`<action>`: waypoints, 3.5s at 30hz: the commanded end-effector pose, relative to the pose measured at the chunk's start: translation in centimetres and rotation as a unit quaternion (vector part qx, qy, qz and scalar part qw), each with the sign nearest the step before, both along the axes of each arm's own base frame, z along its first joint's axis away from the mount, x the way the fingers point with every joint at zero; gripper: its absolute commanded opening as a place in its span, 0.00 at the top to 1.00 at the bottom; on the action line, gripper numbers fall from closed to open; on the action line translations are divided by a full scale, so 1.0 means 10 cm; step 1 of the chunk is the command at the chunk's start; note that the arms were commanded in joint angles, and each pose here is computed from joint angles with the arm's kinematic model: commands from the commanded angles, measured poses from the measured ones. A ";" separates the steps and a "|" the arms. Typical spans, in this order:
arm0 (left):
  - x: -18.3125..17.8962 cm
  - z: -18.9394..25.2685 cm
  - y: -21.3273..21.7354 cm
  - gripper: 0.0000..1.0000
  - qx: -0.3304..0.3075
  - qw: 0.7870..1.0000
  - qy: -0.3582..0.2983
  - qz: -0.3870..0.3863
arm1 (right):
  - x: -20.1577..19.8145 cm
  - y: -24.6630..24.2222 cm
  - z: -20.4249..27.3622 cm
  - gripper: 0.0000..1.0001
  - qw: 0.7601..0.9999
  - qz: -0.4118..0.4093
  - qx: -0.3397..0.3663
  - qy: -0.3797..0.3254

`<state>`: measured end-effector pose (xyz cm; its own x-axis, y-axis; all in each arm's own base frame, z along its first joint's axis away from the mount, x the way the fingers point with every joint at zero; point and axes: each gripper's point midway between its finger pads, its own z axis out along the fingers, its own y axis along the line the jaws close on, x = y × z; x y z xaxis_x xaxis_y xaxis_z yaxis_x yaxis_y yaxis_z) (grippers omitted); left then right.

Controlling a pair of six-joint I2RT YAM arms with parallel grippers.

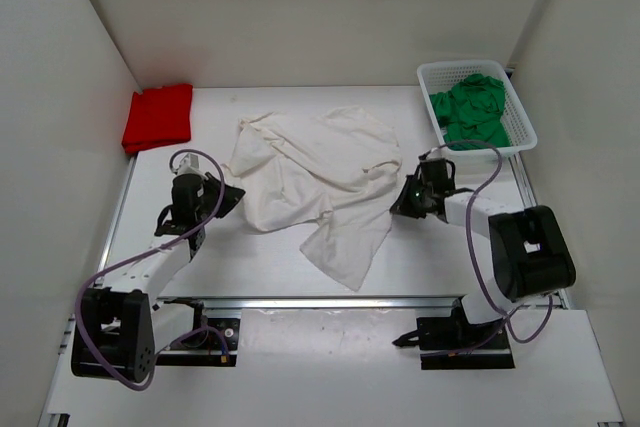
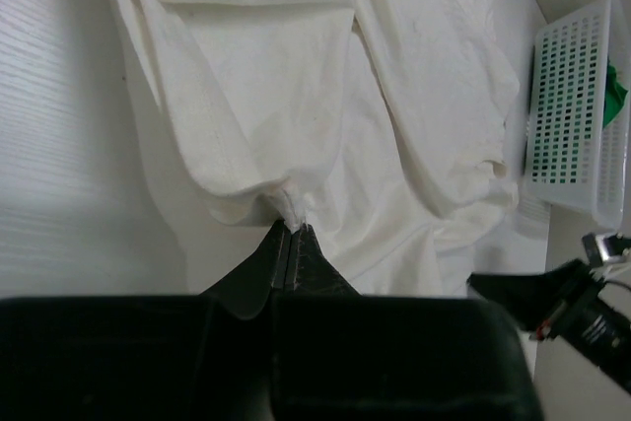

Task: Fold and stack the t-shirts
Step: Flatten out the tshirt

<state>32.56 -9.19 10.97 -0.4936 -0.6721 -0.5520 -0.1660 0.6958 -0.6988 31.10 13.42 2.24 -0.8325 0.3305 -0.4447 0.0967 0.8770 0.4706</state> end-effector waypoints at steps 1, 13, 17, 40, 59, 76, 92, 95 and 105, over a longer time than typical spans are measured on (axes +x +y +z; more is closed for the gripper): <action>-0.07 -0.01 -0.05 1.00 0.008 1.000 -0.006 -0.007 | 0.61 -0.27 0.38 1.00 0.997 -0.037 -0.027 -0.067; -0.25 -0.10 -0.12 1.00 0.030 0.999 -0.006 -0.019 | -0.65 0.03 0.39 0.61 0.994 0.029 -0.082 -0.066; -0.26 0.05 -0.25 1.00 0.064 0.997 -0.039 -0.034 | -1.26 0.09 0.22 0.61 0.994 0.052 -0.090 -0.027; -0.34 0.13 -0.45 1.00 0.059 0.993 -0.064 -0.073 | -1.71 0.35 -0.21 0.63 0.973 0.109 -0.195 0.053; -0.26 0.36 -0.48 1.00 0.074 0.990 -0.085 -0.087 | -1.51 0.47 0.22 1.00 0.978 0.112 -0.178 -0.009; -0.06 4.00 -0.08 1.00 0.071 0.934 -0.341 -0.074 | -0.70 -0.15 4.84 1.00 0.891 -0.012 -0.075 -0.447; 1.48 1.81 0.30 1.00 0.072 0.992 -0.103 -0.008 | 1.98 0.14 3.88 1.00 0.922 0.094 -0.112 -0.358; 1.71 2.01 0.26 1.00 0.061 0.991 -0.121 -0.010 | 2.30 0.08 3.89 1.00 0.918 0.076 -0.081 -0.381; 1.69 3.70 0.58 1.00 0.012 0.956 -0.291 0.013 | 1.50 -0.31 6.15 1.00 0.762 -0.027 -0.045 -0.646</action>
